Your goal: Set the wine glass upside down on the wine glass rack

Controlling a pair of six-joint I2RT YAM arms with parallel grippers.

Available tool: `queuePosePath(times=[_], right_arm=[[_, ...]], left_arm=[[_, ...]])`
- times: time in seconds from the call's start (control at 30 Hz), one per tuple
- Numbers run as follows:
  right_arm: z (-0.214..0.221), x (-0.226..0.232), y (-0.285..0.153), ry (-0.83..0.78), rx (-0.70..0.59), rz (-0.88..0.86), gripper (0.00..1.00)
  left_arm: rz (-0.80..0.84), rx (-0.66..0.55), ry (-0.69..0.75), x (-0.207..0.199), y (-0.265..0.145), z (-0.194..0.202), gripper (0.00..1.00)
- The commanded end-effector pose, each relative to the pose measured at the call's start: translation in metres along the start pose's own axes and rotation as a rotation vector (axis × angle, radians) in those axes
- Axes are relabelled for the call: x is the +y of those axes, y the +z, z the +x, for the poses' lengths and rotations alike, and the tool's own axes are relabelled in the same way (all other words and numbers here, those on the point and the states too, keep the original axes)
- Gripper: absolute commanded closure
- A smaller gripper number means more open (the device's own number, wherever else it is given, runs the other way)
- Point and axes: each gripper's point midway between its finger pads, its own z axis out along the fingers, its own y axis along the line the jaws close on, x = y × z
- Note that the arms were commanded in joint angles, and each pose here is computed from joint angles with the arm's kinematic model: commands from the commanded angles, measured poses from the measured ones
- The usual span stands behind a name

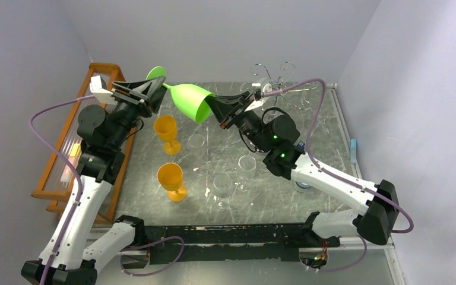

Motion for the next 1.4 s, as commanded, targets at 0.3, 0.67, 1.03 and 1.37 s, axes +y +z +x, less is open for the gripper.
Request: queuePosePath(times=[0.3,0.67,1.03,1.37], right_arm=[[0.014,0.020,0.004,-0.022,0.019,-0.116,1.00],[0.037,0.005,-0.033,-0.053,0.191,-0.045,0.25],[0.004,0.002,-0.059,-0.008,0.321,0.065,0.21],[-0.045,0.037,-0.011,0.480,0.218,0.080,0.24]], left_arm=[[-0.011,0.111,-0.080,0.007,0.019,0.023,0.87],[0.067,-0.007,0.176,0.002,0.025,0.002,0.95],[0.194,0.019,0.855,-0.016,0.034,0.002,0.95],[0.449,0.136,1.333,-0.006,0.016,0.032,0.95]])
